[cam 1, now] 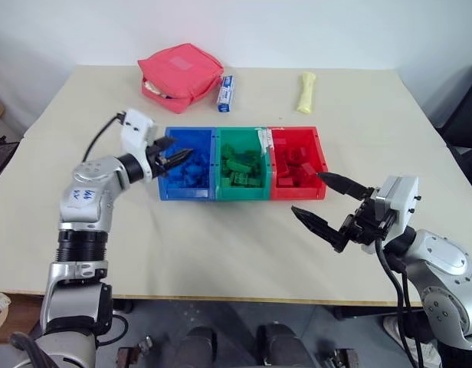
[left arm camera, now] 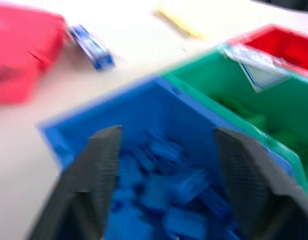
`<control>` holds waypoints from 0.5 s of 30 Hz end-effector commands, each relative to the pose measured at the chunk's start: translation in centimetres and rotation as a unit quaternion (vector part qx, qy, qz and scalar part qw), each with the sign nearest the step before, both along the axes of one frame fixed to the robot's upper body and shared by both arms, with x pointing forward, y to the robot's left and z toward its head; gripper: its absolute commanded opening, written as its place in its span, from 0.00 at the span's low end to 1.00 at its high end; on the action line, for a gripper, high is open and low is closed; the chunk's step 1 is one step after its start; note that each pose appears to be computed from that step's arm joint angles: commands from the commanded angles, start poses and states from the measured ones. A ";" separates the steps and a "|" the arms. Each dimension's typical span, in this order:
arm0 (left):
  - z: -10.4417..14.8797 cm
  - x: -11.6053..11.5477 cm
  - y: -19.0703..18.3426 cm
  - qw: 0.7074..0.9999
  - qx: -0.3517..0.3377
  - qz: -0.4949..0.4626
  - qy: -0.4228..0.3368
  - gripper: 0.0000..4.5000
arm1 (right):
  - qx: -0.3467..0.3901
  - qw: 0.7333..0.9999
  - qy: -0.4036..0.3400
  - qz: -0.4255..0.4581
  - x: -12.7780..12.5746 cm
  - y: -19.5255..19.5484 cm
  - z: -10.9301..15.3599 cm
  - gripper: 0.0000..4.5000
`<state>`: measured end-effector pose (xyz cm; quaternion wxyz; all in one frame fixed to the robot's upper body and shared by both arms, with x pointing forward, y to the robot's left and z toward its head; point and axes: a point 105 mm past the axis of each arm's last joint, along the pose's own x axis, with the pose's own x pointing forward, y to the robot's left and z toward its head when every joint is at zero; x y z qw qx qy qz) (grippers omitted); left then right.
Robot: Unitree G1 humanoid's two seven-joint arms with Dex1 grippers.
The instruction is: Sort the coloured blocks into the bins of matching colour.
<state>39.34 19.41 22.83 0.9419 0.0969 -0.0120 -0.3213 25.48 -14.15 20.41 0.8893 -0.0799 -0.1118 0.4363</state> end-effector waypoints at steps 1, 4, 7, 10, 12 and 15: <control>0.6 -2.2 2.3 0.999 0.021 -0.040 -0.023 0.74 | -0.023 0.999 -0.005 0.023 -0.5 -0.4 0.0 1.00; -1.0 -4.5 4.9 0.996 0.056 -0.066 -0.011 0.74 | -0.055 0.998 0.008 0.044 -0.7 -0.9 -0.9 1.00; -4.0 -7.5 8.0 0.988 0.134 -0.076 0.022 0.74 | -0.093 0.994 0.018 0.061 -0.9 -1.6 -1.8 1.00; -5.3 -9.4 10.2 0.983 0.170 -0.061 0.030 0.74 | -0.107 0.992 0.024 0.068 -1.0 -2.3 -2.1 1.00; -5.6 -10.2 10.8 0.982 0.181 -0.051 0.022 0.74 | -0.111 0.991 0.026 0.068 -0.8 -2.8 -2.2 1.00; -5.7 -10.8 10.4 0.985 0.162 -0.049 0.018 0.74 | -0.114 0.991 0.026 0.061 -0.4 -3.3 -2.2 1.00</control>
